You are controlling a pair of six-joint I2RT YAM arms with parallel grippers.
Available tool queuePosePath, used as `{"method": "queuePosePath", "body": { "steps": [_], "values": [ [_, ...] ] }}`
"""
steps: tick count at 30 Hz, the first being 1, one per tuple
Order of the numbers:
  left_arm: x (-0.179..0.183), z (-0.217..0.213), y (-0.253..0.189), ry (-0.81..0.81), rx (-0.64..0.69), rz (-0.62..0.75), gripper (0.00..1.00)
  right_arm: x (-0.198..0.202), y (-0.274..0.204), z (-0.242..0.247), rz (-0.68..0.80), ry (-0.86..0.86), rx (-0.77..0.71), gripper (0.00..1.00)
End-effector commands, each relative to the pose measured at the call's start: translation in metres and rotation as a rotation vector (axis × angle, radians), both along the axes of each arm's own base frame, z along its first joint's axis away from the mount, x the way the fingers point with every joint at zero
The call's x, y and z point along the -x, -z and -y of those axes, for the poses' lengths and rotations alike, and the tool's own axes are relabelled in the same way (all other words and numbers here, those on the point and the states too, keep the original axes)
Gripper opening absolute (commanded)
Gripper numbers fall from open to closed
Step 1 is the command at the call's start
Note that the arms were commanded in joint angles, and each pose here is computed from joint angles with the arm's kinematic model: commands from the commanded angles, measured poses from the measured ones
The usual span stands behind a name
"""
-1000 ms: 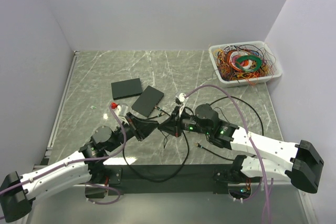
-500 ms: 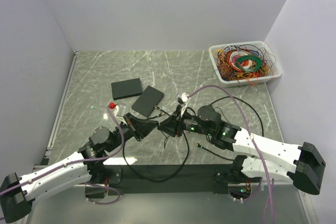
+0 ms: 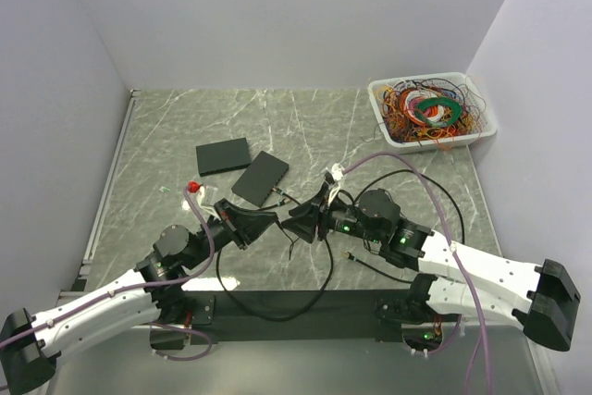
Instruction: Insert the plug into the switch port
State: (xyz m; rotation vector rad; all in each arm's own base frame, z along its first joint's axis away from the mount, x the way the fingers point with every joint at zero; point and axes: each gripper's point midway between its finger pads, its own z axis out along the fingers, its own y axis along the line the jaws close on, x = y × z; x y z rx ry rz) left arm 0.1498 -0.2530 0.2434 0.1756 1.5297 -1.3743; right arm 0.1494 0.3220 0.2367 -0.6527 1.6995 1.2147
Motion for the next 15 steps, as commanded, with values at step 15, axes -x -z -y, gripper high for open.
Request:
{"method": "queuePosePath", "body": {
  "steps": [15],
  "values": [
    [0.0,0.001,-0.013,-0.001,0.045,0.016,0.0,0.005,-0.004,-0.017,0.006,-0.081,-0.029,0.41]
  ]
}}
